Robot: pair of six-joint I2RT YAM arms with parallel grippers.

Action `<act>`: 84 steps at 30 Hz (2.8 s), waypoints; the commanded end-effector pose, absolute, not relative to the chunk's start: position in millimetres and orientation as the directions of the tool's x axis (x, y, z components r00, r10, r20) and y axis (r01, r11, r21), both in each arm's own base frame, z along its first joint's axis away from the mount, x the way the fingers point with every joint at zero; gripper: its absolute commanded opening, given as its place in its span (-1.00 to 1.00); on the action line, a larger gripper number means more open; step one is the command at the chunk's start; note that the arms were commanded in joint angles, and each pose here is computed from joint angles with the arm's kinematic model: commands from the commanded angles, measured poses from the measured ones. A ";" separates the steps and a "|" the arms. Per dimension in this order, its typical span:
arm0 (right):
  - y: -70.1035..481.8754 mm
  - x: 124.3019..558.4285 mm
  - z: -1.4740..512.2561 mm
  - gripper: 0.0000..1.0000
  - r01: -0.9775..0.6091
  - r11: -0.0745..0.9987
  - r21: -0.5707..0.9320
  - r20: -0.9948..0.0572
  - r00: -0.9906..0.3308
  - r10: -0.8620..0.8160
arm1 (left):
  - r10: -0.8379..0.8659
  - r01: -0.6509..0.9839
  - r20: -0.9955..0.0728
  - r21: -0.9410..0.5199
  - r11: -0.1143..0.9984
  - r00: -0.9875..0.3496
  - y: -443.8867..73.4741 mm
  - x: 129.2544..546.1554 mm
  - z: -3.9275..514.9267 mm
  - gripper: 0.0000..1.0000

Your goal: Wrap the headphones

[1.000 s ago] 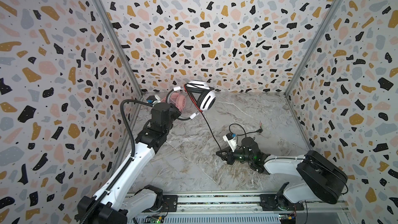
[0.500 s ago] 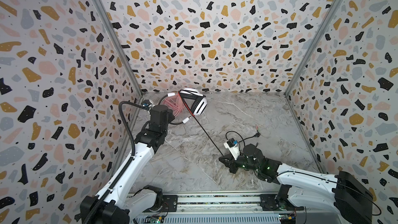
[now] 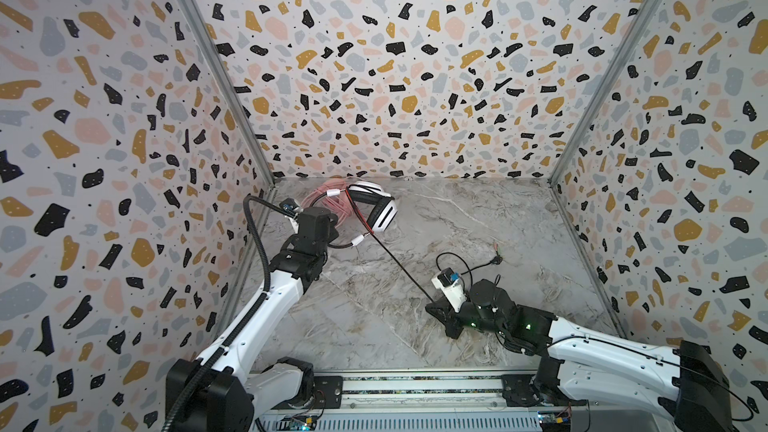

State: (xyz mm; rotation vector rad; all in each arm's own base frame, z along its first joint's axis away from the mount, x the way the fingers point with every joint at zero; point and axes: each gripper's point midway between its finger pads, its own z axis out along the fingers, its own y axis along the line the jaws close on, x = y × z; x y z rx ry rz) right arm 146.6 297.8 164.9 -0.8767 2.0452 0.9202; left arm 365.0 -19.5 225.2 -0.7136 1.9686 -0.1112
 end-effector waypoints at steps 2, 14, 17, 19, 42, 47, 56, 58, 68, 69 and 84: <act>297.0 152.6 196.5 -0.92 -0.805 0.524 0.279 -0.844 -0.465 -0.266 | -0.503 -0.356 -0.814 -0.396 0.846 -0.291 -36.3 381.7 233.1 -1.00; 283.3 189.1 288.8 -0.91 -0.789 0.611 0.072 -0.925 -0.282 -0.254 | 0.044 -0.206 -0.880 0.159 0.965 -0.473 -113.4 368.7 207.6 -1.00; 274.6 204.8 308.0 -0.90 -0.772 0.633 0.053 -0.938 -0.256 -0.235 | 0.156 -0.109 -0.855 0.240 0.965 -0.495 -138.1 360.9 205.5 -1.00; 268.4 215.7 315.5 -0.91 -0.759 0.650 0.047 -0.944 -0.246 -0.219 | 0.215 -0.028 -0.838 0.264 0.964 -0.502 -155.1 353.4 205.4 -1.00; 221.0 312.9 277.7 -0.90 -0.665 0.721 0.196 -0.925 -0.370 -0.090 | 0.276 0.664 -0.831 -0.143 0.734 -0.483 -266.3 252.9 222.2 -1.00; 234.2 304.6 258.2 -0.77 -0.719 0.651 0.243 -0.910 -0.402 -0.105 | 0.198 0.698 -0.861 -0.223 0.680 -0.469 -274.8 242.4 248.8 -1.00; 252.8 275.2 231.9 -0.23 -0.794 0.483 0.368 -0.897 -0.440 -0.040 | 0.068 0.733 -0.869 -0.369 0.571 -0.491 -290.2 226.6 292.5 -1.00; 256.4 272.3 227.6 -0.21 -0.800 0.451 0.396 -0.893 -0.449 -0.013 | 0.052 0.746 -0.869 -0.390 0.540 -0.492 -293.9 222.6 300.4 -1.00; 273.8 281.2 199.5 -0.20 -0.796 0.384 0.468 -0.868 -0.496 0.029 | -0.043 0.754 -0.869 -0.452 0.476 -0.493 -293.0 212.7 345.0 -1.00; 275.3 282.4 195.3 -0.20 -0.794 0.384 0.471 -0.866 -0.500 0.027 | -0.059 0.754 -0.868 -0.459 0.469 -0.493 -292.6 212.5 350.6 -1.00; 292.7 280.7 150.7 -0.59 -0.772 0.332 0.541 -0.821 -0.570 0.013 | -0.195 0.748 -0.855 -0.515 0.419 -0.480 -282.7 217.6 410.9 -1.00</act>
